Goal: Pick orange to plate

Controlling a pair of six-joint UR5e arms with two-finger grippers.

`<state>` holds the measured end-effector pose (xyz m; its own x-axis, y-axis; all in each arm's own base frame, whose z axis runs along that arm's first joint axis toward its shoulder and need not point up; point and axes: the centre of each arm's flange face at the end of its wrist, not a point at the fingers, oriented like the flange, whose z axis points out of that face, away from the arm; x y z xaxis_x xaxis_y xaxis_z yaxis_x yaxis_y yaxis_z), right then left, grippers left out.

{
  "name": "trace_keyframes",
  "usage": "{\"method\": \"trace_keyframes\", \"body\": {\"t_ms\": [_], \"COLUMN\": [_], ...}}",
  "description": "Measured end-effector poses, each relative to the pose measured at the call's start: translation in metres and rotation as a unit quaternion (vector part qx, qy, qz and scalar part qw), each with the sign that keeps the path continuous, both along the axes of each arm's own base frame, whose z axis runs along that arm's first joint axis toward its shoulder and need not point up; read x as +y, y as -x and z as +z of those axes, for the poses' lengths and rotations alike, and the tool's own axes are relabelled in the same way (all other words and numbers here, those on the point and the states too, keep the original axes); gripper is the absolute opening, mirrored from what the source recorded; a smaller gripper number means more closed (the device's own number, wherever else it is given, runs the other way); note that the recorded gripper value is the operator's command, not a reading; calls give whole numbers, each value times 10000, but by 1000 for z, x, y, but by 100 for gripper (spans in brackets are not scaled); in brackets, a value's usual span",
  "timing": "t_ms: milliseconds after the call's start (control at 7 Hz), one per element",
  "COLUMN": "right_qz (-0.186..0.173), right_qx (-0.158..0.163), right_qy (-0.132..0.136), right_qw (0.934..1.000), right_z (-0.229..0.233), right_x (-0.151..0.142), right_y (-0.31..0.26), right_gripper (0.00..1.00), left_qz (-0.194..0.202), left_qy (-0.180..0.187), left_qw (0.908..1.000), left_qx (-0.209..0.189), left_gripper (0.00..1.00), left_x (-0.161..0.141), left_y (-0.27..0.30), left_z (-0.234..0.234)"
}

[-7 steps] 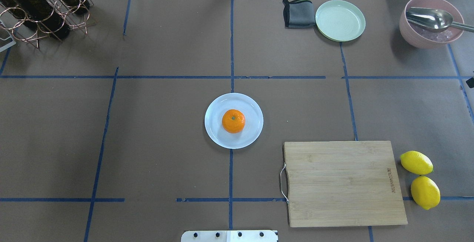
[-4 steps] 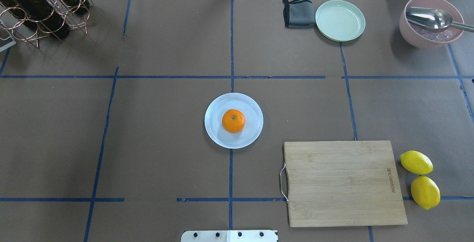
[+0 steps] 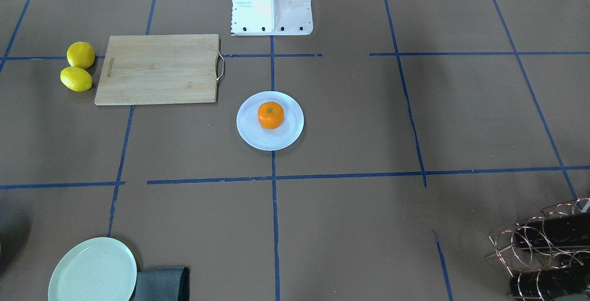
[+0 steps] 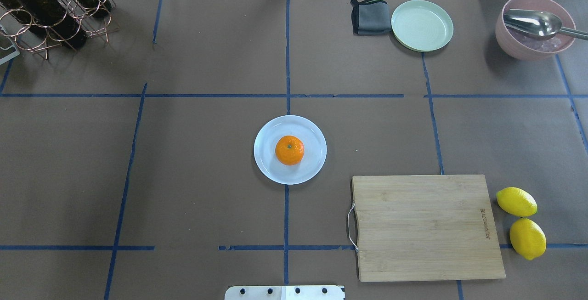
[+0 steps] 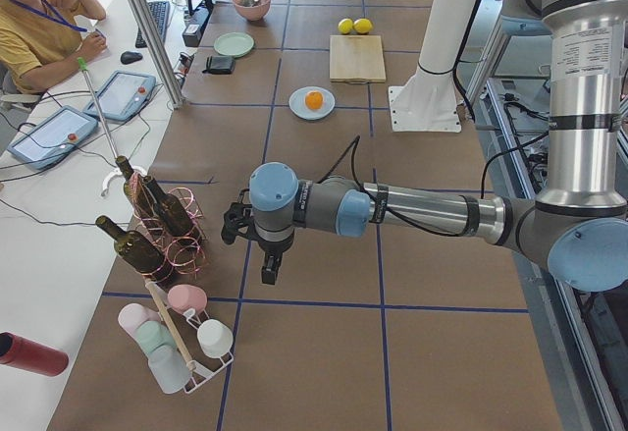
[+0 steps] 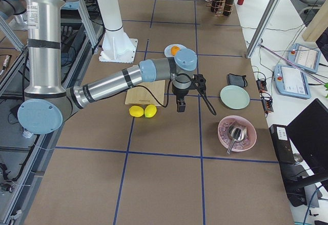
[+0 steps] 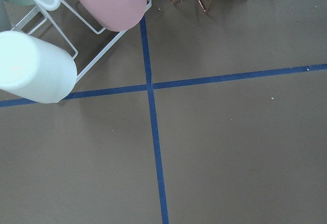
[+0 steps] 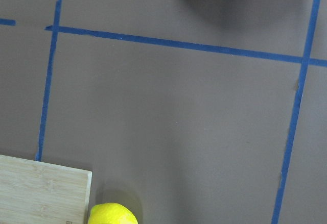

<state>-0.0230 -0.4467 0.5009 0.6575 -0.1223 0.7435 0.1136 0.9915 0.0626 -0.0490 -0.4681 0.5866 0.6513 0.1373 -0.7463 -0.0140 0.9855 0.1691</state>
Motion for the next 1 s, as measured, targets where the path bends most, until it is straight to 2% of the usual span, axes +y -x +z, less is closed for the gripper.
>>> {"method": "trace_keyframes", "body": {"t_ms": [429, 1000], "right_qz": [9, 30], "right_qx": [146, 335], "right_qy": [15, -279], "right_qw": [9999, 9990], "right_z": [10, 7], "right_x": [6, -16], "right_y": [-4, -2], "right_gripper": [100, 100], "left_qz": [46, 40], "left_qy": [-31, 169], "left_qw": [9998, 9998], "left_qx": [209, 59], "left_gripper": [100, 100], "left_x": [1, -5], "left_y": [-4, -4], "left_z": [-9, 9]}}
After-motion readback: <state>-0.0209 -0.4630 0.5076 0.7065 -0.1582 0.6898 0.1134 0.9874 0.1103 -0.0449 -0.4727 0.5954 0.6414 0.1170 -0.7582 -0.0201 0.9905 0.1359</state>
